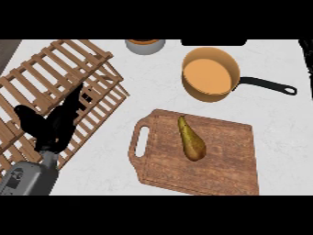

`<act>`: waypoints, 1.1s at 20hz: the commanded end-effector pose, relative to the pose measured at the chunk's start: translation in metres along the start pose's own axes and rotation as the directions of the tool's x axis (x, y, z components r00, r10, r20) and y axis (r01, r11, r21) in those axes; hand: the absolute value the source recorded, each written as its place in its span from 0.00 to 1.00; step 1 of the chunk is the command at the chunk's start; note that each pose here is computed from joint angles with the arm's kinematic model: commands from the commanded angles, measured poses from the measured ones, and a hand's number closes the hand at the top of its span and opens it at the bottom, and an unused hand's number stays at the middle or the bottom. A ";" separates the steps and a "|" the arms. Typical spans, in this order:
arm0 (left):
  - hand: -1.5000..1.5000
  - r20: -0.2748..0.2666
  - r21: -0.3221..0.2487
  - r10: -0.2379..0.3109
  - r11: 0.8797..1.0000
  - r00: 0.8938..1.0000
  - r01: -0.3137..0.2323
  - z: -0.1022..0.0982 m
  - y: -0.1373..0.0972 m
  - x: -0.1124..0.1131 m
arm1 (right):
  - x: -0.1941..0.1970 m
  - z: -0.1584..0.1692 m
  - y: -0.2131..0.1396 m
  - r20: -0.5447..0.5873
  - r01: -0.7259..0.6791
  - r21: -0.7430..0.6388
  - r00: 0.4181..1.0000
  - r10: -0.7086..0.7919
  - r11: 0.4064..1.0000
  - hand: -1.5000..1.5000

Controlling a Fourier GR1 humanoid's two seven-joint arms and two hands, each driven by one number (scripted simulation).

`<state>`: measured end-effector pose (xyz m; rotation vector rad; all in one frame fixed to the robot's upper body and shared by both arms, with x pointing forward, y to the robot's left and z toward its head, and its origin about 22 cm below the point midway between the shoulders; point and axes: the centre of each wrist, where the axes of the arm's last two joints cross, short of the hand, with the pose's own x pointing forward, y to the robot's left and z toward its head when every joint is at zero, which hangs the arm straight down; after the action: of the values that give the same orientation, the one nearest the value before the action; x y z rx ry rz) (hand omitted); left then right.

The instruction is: Pick the pear from the cutting board and place it in the pot

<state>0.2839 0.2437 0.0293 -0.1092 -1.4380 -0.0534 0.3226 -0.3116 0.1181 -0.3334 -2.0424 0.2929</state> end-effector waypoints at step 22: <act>0.50 -0.132 -0.136 0.026 0.990 0.991 -0.044 0.047 -0.029 -0.027 | 0.060 0.040 0.168 -0.256 -0.665 0.451 0.543 0.800 0.596 0.00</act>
<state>0.2424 0.2204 0.0165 -0.2575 -1.3122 -0.1453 0.3016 -0.1711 0.0607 -0.9678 -1.3169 0.9188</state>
